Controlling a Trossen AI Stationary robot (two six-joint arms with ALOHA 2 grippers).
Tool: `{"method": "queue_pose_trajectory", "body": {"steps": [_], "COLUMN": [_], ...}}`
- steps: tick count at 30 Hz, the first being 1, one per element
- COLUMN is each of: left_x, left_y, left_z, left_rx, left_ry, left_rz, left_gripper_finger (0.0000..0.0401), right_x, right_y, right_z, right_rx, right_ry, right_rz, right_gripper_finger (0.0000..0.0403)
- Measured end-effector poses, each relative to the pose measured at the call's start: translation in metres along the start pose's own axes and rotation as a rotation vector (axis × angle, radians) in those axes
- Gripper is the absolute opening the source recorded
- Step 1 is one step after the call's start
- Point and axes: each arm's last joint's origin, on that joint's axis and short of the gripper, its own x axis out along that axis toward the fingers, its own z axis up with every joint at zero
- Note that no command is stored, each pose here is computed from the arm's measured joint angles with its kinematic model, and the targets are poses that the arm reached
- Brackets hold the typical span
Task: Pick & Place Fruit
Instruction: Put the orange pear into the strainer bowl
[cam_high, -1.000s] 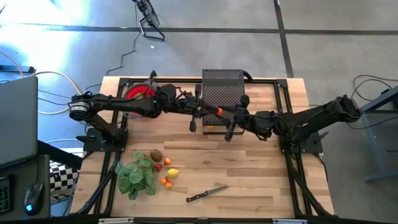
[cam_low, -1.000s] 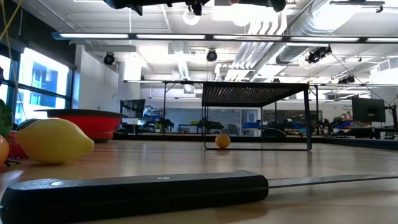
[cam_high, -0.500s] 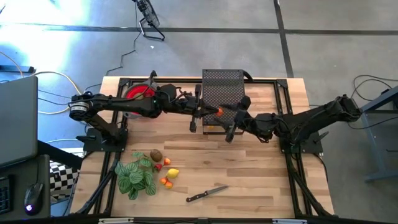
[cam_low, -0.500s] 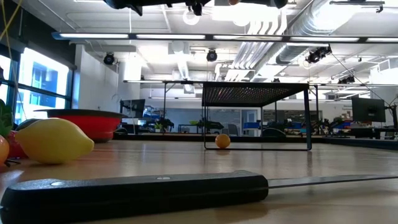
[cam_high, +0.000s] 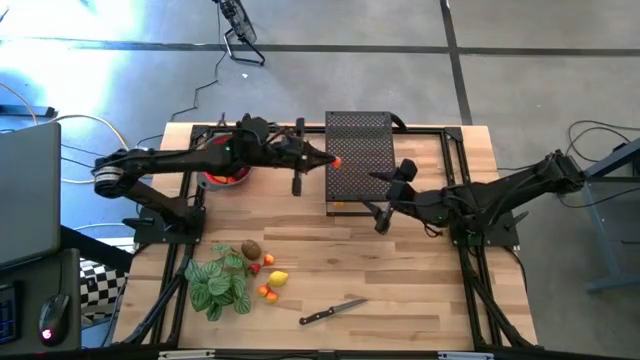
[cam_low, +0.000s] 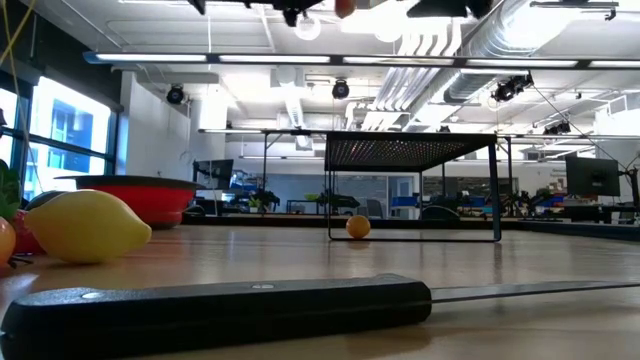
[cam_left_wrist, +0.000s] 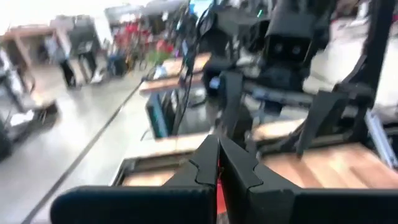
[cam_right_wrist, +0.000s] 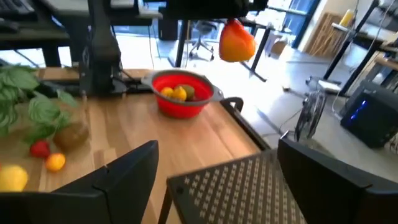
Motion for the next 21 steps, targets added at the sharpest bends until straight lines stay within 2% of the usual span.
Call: {"method": "queue_pose_trajectory", "body": {"steps": [6, 12, 16, 21], "left_x": [-0.036, -0.076, -0.099, -0.115], "left_y": [0.003, -0.001, -0.002, -0.003], "left_z": [0.009, 0.02, 0.018, 0.003], "left_rx": [-0.043, -0.098, -0.129, -0.174], "left_ry": [0.165, 0.294, 0.42, 0.613], "left_rz": [0.116, 0.3, 0.489, 0.721], "left_gripper_finger": [0.0, 0.0, 0.0, 0.0], "right_x": [-0.001, 0.0, 0.0, 0.0], "right_y": [-0.001, -0.003, -0.003, -0.003], "right_z": [-0.013, -0.016, -0.016, -0.015], "right_rx": [0.039, 0.098, 0.147, 0.194], "right_ry": [0.103, 0.128, 0.126, 0.125], "right_rz": [-0.013, -0.026, -0.033, -0.035], "right_gripper_finger": [0.0298, 0.028, 0.0272, 0.0264]}}
